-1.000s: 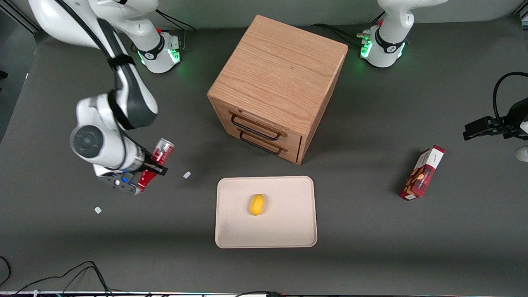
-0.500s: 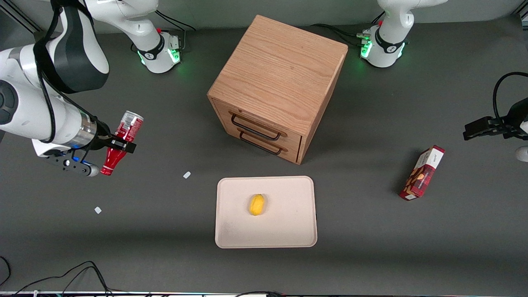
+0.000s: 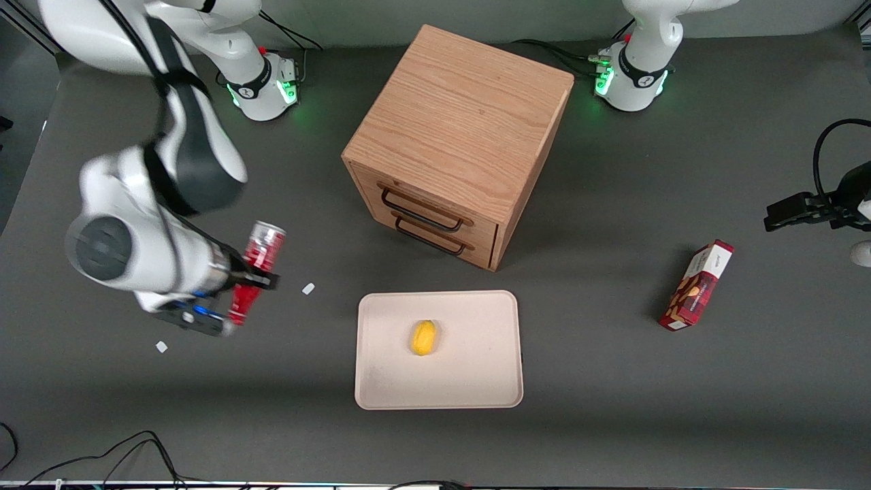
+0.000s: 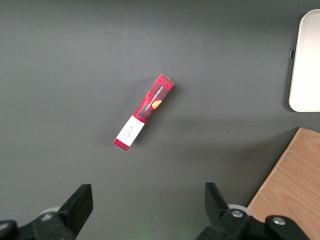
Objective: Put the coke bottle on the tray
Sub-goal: 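Carry the upright bottle over the white tray beside the lemon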
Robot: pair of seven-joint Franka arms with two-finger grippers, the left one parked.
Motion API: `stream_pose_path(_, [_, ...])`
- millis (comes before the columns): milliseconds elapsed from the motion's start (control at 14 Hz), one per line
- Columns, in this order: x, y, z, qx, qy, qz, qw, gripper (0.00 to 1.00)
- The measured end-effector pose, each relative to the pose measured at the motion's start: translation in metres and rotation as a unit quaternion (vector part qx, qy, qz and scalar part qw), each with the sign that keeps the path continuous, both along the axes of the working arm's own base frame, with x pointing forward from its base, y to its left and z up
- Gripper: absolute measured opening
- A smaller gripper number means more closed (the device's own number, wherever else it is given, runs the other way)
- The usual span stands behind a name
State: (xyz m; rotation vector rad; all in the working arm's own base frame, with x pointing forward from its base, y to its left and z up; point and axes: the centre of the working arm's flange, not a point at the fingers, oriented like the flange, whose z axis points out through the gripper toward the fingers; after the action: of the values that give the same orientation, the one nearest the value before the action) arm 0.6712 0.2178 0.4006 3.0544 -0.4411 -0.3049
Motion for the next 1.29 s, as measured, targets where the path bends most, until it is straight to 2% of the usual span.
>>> stream_pose_path(143, [0.02,0.042,-0.05,0.004,-0.012,0.017,0.9998,0.56])
stream_pose_path(357, [0.038,0.077,-0.108,0.016,-0.053,0.031,0.998,0.56])
stream_pose_path(500, [0.039,0.095,-0.136,0.008,-0.068,0.055,0.9961,0.56])
stream_pose_path(857, [0.04,0.112,-0.187,0.014,-0.095,0.116,0.9886,0.56])
stream_pose_path(1286, [0.044,0.112,-0.207,0.019,-0.108,0.145,0.9834,0.56])
